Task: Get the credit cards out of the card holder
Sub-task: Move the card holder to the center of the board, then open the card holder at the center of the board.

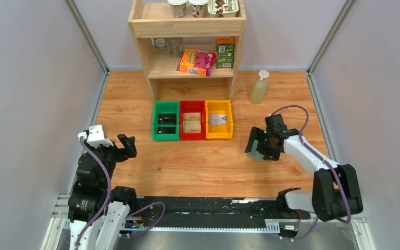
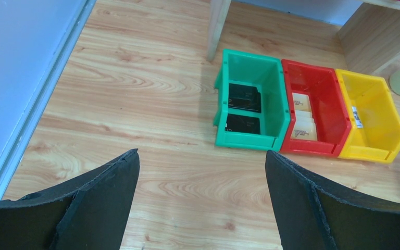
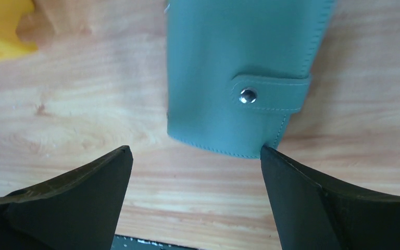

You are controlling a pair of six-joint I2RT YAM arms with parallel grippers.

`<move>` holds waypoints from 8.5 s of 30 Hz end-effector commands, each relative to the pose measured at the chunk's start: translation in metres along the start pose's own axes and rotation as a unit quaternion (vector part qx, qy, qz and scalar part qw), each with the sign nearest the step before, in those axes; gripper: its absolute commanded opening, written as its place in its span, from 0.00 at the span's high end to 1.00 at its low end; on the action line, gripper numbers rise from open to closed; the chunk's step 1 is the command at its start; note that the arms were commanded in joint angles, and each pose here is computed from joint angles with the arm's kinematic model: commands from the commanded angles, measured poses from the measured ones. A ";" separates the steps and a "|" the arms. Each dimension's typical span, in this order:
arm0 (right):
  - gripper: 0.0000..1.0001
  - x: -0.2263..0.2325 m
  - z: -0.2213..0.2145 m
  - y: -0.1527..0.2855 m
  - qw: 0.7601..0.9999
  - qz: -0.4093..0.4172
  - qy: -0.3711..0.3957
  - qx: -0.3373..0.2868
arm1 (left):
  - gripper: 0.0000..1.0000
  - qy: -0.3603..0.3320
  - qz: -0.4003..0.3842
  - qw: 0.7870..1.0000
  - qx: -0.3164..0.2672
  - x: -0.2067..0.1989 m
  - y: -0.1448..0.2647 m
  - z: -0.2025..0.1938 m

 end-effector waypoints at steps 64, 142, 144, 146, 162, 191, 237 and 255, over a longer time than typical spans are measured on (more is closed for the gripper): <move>0.86 0.130 -0.127 -0.005 0.986 0.069 0.148 -0.045 | 0.05 0.095 -0.260 0.920 0.276 -0.179 -0.034 -0.106; 1.00 0.045 -0.118 -0.042 0.979 0.192 -0.043 -0.045 | 0.00 -0.302 -0.130 0.873 0.361 -0.321 -0.085 -0.161; 1.00 0.045 -0.118 -0.041 0.979 0.193 -0.043 -0.044 | 0.00 -0.301 -0.132 0.872 0.363 -0.322 -0.085 -0.162; 1.00 0.045 -0.118 -0.041 0.979 0.194 -0.043 -0.043 | 0.00 -0.299 -0.136 0.871 0.365 -0.324 -0.085 -0.164; 1.00 0.047 -0.119 -0.038 0.978 0.200 -0.037 -0.036 | 0.22 -0.262 -0.121 0.890 0.353 -0.299 -0.094 -0.132; 0.76 0.062 -0.106 -0.002 0.986 0.151 0.055 -0.037 | 0.99 -0.060 -0.186 0.872 0.449 -0.252 -0.079 -0.164; 0.03 0.124 -0.128 0.003 0.964 0.237 0.105 0.060 | 1.00 0.143 -0.234 0.866 0.418 -0.265 -0.065 -0.180; 0.04 0.154 -0.138 0.039 0.936 0.319 0.127 0.074 | 1.00 0.147 -0.235 0.866 0.417 -0.268 -0.067 -0.181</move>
Point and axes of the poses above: each gripper's point midway between its finger pads, its own y axis back along the fingers, its own x axis along the line the jaws close on, z = x × y, the point moved 5 cm from there along y, back along the fingers, and after that the axes turned 12 degrees about -y, right-handed, at the moved point
